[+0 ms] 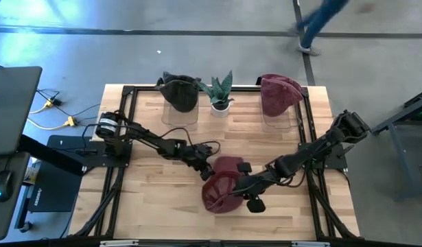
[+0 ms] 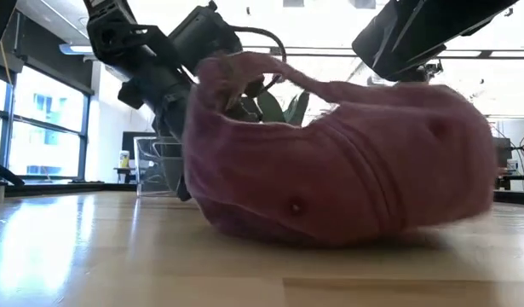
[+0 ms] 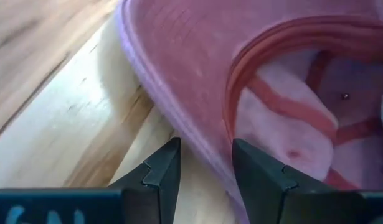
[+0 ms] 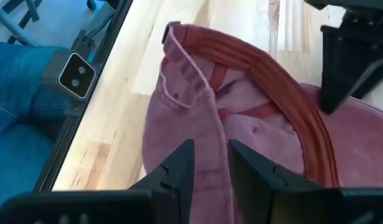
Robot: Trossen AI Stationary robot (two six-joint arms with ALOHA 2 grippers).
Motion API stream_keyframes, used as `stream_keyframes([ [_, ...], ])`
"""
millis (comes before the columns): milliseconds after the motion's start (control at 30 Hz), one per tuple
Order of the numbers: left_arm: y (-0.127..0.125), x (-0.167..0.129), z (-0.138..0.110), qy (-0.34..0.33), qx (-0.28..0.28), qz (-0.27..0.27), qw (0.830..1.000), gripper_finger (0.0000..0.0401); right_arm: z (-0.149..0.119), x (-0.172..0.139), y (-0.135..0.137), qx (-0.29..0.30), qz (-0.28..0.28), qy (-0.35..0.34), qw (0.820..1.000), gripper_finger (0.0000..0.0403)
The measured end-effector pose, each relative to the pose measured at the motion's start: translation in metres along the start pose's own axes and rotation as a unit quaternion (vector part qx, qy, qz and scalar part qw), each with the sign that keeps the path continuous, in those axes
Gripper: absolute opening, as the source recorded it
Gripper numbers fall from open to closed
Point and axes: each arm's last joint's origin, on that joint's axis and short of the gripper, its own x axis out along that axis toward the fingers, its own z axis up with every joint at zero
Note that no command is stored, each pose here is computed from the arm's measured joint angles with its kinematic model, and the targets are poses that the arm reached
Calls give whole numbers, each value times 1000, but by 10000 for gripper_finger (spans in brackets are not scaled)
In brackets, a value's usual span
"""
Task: Pick & Place hat
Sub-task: Put the red cap into the right transparent bin
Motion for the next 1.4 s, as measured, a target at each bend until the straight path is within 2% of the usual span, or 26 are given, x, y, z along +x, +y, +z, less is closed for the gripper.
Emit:
stream_keyframes([
  [200,-3,10,4,-32,11,-60,998,127,0,0,0,-4,1,-2,1000,92],
  [267,-3,14,4,-42,15,-70,997,102,1,0,0,-7,-4,-4,1000,92],
  [400,-4,15,6,-65,43,-77,994,17,1,0,-1,-13,-16,-7,1000,89],
  [500,-11,9,13,-88,57,-68,992,13,0,0,2,-31,-28,-12,999,77],
  [600,-33,-6,29,-151,89,-75,982,5,-1,0,8,-62,-36,-21,997,53],
  [700,-45,-22,35,-203,111,-41,972,5,-1,-1,14,-94,-50,-33,994,20],
  [767,-53,-27,39,-244,123,-15,962,3,-2,-2,15,-112,-83,-38,989,5],
  [867,-68,-35,40,-299,138,24,944,3,-1,-3,14,-117,-157,-56,979,9],
  [967,-81,-37,41,-323,150,49,933,2,-2,-6,7,-103,-262,-65,957,5],
  [1033,-87,-38,40,-331,157,69,928,2,-4,-7,2,-95,-307,-64,945,2],
  [1200,-107,-42,37,-365,189,120,904,1,-8,-5,-13,-72,-326,-29,942,2],
  [1267,-116,-44,34,-370,204,125,897,1,-12,-2,-20,-72,-339,-3,938,2],
  [1400,-130,-45,27,-371,217,112,896,0,-17,10,-35,-64,-367,27,928,1],
])
